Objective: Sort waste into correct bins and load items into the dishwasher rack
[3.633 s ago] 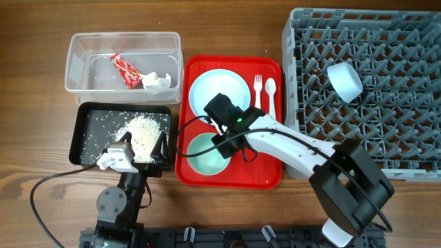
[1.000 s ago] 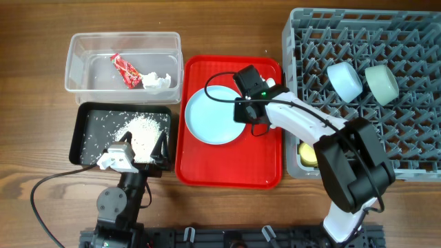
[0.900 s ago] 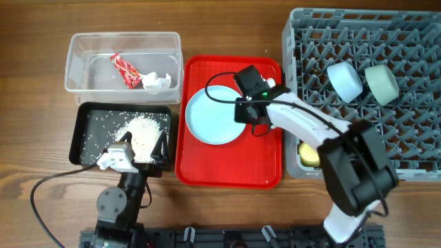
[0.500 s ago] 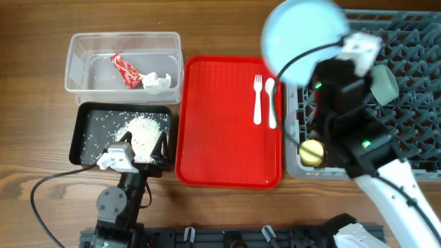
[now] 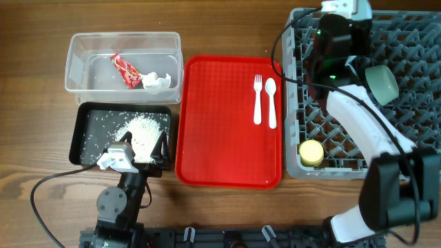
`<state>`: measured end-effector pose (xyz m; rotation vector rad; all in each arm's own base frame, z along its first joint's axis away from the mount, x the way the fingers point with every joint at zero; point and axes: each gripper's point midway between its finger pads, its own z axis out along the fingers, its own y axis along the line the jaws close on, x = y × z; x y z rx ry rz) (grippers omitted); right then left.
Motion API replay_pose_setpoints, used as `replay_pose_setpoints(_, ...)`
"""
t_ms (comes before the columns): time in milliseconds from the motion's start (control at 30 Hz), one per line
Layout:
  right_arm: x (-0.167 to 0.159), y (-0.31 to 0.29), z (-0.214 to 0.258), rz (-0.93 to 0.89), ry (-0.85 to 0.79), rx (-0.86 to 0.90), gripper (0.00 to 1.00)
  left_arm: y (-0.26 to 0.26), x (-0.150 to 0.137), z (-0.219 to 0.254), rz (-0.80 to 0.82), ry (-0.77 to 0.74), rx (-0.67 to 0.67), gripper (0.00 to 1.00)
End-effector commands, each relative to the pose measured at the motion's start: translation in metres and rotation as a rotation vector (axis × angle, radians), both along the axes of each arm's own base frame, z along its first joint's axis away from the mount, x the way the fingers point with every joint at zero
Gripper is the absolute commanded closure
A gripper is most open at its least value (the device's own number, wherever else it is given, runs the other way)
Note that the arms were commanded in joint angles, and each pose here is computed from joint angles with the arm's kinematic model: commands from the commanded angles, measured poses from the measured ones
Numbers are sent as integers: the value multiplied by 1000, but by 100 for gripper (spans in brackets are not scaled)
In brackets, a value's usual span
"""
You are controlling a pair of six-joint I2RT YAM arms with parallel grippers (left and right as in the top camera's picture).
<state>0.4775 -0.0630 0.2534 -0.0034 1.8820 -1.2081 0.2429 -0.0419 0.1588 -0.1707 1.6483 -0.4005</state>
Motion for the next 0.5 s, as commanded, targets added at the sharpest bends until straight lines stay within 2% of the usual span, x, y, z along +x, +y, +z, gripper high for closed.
replay_pose_setpoints(0, 12, 1, -26, -7, 59, -37, 87, 1, 0, 0, 1, -4, 1, 0)
replay_pose_setpoints(33, 13, 2, -28, -1, 61, -35, 55, 1, 0, 0, 1, -4, 1, 0)
replay_pose_setpoints(67, 14, 6, -27, 3, 52, -35, 35, 1, 0, 0, 1, -4, 1, 0)
replay_pose_setpoints(100, 12, 9, -18, -16, 11, -37, 23, 1, 0, 0, 1, -4, 1, 0)
replay_pose_setpoints(133, 6, 15, -4, -42, -34, -48, 15, 1, 0, 0, 1, -4, 1, 1)
replay_pose_setpoints(233, -3, 64, 23, 63, -38, -75, 5, 1, 0, 0, 1, -4, 1, 0)
replay_pose_setpoints(333, -17, 123, 34, 211, -27, -58, 3, 1, 0, 0, 1, -4, 1, 0)
replay_pose_setpoints(400, -25, 156, 17, 322, 31, -9, 1, 1, 0, 0, 1, -4, 1, 0)
replay_pose_setpoints(433, -32, 187, -11, 452, 125, 68, 0, 1, 0, 0, 1, -4, 1, 0)
replay_pose_setpoints(467, -46, 226, -51, 620, 259, 225, 0, 1, 0, 0, 1, -4, 1, 0)
